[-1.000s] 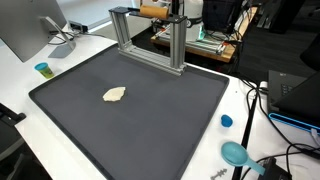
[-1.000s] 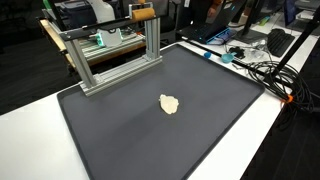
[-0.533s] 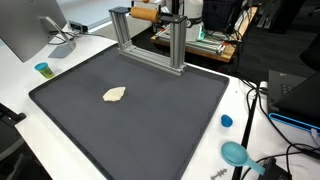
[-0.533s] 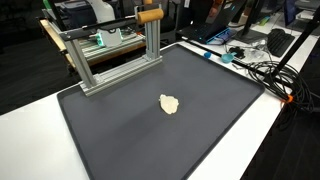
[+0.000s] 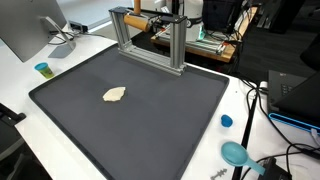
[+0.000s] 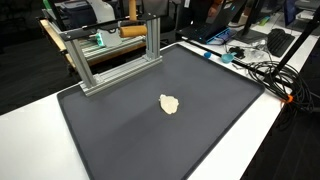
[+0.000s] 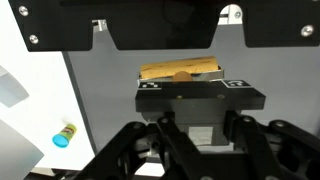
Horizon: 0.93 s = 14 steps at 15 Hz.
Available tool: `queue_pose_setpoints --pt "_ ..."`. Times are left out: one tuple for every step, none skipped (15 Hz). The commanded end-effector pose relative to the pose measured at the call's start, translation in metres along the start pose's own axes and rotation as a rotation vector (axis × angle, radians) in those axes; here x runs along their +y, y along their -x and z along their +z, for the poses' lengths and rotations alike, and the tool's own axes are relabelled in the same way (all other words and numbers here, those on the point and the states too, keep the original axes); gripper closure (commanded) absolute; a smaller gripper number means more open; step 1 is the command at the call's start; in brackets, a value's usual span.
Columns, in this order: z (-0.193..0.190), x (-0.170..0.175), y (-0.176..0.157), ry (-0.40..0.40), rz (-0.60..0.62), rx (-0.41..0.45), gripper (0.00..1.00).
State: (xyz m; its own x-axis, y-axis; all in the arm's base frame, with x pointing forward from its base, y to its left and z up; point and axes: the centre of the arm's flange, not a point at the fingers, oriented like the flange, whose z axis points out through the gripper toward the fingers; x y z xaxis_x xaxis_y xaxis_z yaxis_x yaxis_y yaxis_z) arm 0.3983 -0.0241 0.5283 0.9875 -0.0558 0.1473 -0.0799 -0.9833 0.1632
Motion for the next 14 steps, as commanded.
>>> queue_pose_setpoints --pt "0.007 -0.007 0.016 -0.004 -0.054 -0.045 0.78" --pt "0.009 -0.009 0.018 -0.002 -0.066 -0.064 0.78" --pt "0.01 -0.011 0.02 -0.003 -0.079 -0.077 0.78" --pt "0.012 -0.012 0.022 -0.01 -0.081 -0.093 0.78" --pt "0.011 -0.013 0.021 -0.024 -0.073 -0.098 0.78" --pt "0.011 -0.015 0.021 -0.025 -0.066 -0.096 0.78" --pt "0.012 -0.019 0.022 -0.031 -0.071 -0.09 0.78" --pt "0.013 -0.024 0.021 -0.034 -0.073 -0.091 0.78" --pt "0.014 -0.03 0.022 -0.042 -0.078 -0.088 0.78" --pt "0.013 -0.035 0.022 -0.042 -0.072 -0.087 0.78" --pt "0.012 -0.039 0.023 -0.04 -0.071 -0.083 0.78" --pt "0.012 -0.042 0.023 -0.036 -0.07 -0.086 0.78" --pt "0.013 -0.043 0.024 -0.029 -0.066 -0.087 0.78" --pt "0.014 -0.043 0.024 -0.027 -0.066 -0.09 0.78"
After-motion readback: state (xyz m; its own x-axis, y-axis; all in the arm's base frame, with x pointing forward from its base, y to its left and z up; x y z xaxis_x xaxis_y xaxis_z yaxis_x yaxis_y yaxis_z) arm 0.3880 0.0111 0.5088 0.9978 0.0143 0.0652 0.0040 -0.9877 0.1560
